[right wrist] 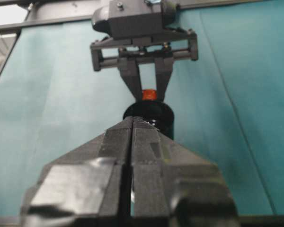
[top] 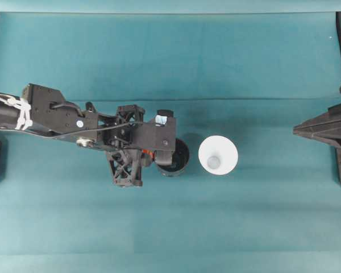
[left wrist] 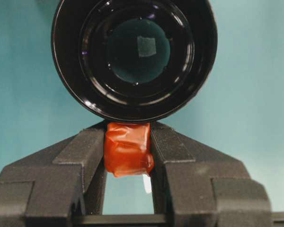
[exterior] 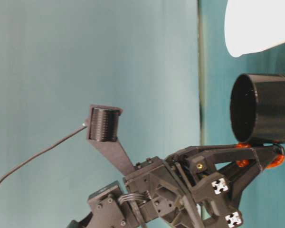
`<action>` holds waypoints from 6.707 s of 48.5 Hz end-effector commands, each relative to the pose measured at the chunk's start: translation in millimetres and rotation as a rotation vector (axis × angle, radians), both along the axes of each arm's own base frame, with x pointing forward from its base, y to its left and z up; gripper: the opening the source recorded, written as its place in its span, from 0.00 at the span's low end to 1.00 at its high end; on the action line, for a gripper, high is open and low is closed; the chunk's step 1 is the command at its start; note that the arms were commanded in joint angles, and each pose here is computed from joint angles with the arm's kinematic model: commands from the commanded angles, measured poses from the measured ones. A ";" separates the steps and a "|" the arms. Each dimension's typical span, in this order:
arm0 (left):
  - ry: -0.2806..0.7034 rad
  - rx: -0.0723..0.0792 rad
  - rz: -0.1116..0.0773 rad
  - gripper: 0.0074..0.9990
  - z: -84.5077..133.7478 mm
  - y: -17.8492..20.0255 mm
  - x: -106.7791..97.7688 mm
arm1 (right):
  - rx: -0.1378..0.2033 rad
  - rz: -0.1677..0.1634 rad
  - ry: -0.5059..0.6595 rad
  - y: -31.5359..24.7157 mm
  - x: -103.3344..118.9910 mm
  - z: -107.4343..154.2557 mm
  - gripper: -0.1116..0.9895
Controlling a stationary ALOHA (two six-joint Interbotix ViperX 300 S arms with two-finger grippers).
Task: Put the paper cup into the moved red handle cup holder.
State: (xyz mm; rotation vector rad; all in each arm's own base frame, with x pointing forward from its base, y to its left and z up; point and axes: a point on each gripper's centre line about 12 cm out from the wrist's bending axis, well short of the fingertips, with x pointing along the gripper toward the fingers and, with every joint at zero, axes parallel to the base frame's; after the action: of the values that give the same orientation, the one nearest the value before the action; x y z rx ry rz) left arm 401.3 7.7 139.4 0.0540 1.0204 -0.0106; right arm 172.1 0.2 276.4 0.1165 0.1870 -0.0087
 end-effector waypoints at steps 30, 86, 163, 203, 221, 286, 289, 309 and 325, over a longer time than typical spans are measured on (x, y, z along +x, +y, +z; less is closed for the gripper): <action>0.002 0.000 -0.001 0.27 -5.4 -0.6 -3.6 | 0.007 -0.005 -0.014 -0.5 1.5 5.9 0.00; -0.043 0.007 -0.017 0.95 1.0 -2.5 -0.3 | 0.009 -0.005 -0.011 -0.6 1.7 5.0 0.00; -0.370 -0.001 -0.033 0.94 131.3 -11.8 -120.9 | 0.227 -0.172 0.376 -19.4 21.5 34.5 0.43; -0.364 -0.001 -0.033 0.94 130.9 -11.8 -122.1 | 0.313 -0.294 0.836 -38.7 120.3 -19.5 0.88; -0.364 -0.001 -0.033 0.94 130.9 -11.8 -122.1 | 0.297 -0.284 1.012 -32.8 155.4 -75.4 0.88; -0.356 0.001 -0.035 0.94 128.4 -11.8 -121.9 | 0.334 -0.294 1.076 -28.6 168.6 -136.9 0.07; -0.354 0.004 -0.037 0.94 128.0 -11.7 -121.7 | 0.345 -0.295 1.074 -27.9 169.3 -136.9 0.03; -0.354 0.002 -0.034 0.94 128.1 -11.4 -121.2 | 0.363 -0.292 1.070 -26.5 170.6 -124.2 0.00; -0.356 0.000 -0.034 0.94 128.7 -11.8 -121.0 | 0.334 -0.279 0.995 -35.0 169.2 -7.6 0.00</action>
State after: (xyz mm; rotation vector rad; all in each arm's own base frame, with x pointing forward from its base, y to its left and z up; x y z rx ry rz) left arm 278.3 -3.3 261.6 0.0683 0.6852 -0.0284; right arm 348.1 -32.9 205.9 0.4773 1.3015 -0.3389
